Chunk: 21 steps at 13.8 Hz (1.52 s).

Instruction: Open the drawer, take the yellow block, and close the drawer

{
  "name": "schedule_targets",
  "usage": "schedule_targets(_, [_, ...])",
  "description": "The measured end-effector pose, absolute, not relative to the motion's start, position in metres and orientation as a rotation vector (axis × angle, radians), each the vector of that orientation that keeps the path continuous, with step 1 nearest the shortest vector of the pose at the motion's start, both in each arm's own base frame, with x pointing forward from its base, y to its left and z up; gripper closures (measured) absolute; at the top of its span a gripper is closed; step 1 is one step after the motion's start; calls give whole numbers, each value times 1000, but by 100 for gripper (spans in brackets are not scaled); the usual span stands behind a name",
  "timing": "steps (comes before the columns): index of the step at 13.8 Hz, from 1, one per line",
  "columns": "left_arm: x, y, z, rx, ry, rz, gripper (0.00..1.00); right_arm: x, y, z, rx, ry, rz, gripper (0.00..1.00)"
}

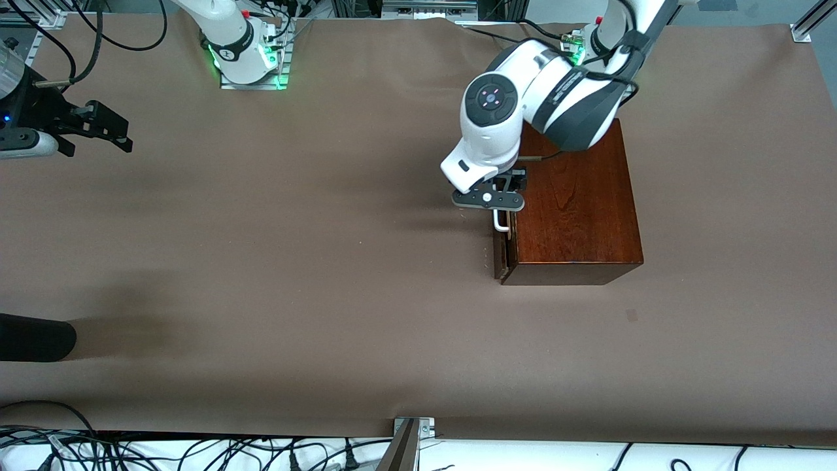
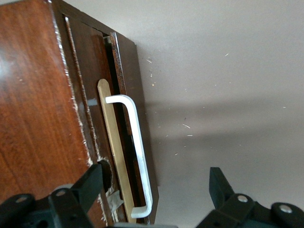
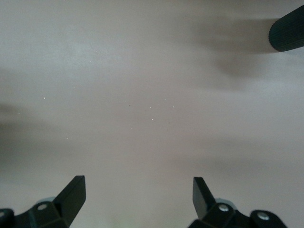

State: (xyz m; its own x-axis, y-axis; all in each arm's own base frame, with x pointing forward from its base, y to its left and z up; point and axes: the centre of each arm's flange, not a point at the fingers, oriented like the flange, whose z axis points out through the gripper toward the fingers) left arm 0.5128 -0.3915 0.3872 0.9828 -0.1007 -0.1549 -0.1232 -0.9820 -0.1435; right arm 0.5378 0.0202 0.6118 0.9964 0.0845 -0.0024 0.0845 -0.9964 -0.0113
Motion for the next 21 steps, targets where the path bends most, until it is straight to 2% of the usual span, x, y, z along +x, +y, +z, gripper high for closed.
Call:
schedule_targets(8, [501,-419,328,-2883,127,175,0,538,20,611,-3128,-132,6,0])
schedule_targets(17, [498,-421,295,-2837,67,195,0,539,18,609,-3128,-127,13,0])
schedule_targets(21, [484,-427,277,-2785,94,176,0,539,18,609,-3128,-127,13,0])
